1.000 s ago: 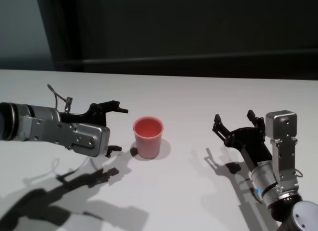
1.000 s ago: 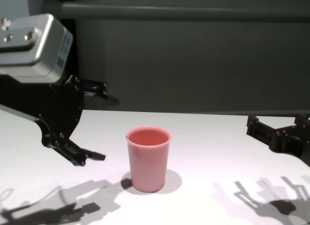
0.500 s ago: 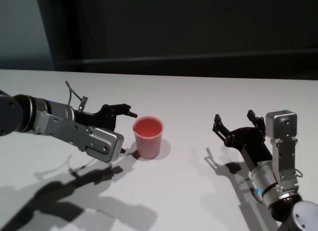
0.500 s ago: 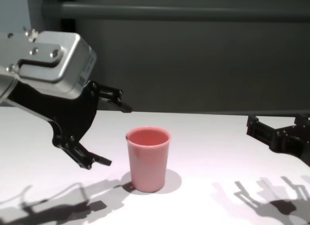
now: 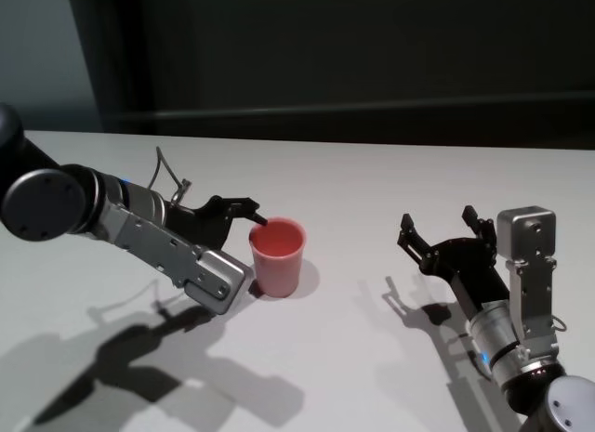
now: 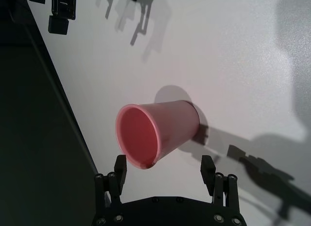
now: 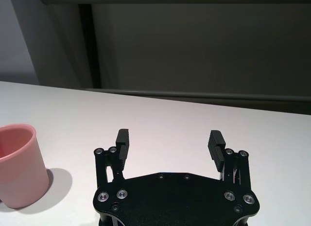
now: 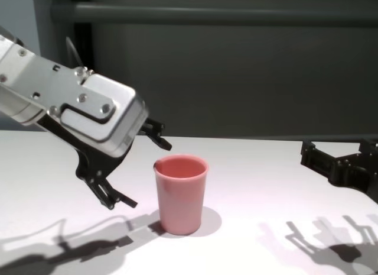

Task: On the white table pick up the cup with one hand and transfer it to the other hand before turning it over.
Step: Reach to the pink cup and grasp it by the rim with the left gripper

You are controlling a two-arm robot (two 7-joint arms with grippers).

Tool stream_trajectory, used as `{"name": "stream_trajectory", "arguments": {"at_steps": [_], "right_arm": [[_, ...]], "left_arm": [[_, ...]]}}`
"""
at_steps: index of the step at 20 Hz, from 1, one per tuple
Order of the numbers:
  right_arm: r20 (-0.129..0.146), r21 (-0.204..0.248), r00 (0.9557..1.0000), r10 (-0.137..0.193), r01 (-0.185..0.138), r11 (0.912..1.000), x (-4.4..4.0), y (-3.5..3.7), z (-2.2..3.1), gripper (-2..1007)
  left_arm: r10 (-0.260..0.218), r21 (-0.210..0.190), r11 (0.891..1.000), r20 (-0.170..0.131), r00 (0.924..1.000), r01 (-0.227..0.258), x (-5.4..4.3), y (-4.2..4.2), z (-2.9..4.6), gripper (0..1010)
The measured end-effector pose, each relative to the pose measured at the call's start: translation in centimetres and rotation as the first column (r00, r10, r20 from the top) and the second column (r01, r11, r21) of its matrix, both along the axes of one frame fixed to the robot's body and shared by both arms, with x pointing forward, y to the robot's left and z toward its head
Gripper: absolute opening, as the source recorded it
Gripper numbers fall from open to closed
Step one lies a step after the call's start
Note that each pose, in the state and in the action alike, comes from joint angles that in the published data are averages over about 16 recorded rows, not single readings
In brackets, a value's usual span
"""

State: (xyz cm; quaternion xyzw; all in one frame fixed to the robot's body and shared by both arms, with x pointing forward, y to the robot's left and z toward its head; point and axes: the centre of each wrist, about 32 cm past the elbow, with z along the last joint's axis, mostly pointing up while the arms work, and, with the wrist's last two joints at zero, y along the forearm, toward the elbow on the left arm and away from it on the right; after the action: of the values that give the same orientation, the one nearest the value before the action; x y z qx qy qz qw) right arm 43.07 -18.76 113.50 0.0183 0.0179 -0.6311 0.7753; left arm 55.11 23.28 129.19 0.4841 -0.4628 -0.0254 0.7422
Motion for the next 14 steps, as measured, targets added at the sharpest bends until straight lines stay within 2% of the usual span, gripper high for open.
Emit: {"name": "stream_trajectory", "arguments": {"at_steps": [5,14], "right_arm": [[0.0,0.0,1.0,0.0,0.0,1.0,0.0,0.0,0.0,1002],[0.0,0.0,1.0,0.0,0.0,1.0,0.0,0.0,0.0,1002]], "left_arm": [[-0.029,0.056,0.998,0.004,0.9996,0.028,0.55,-0.93,-0.05,1001],[-0.071,0.118,0.99,-0.021,0.9972,0.073,1.38,-2.32,-0.3,1001]]}}
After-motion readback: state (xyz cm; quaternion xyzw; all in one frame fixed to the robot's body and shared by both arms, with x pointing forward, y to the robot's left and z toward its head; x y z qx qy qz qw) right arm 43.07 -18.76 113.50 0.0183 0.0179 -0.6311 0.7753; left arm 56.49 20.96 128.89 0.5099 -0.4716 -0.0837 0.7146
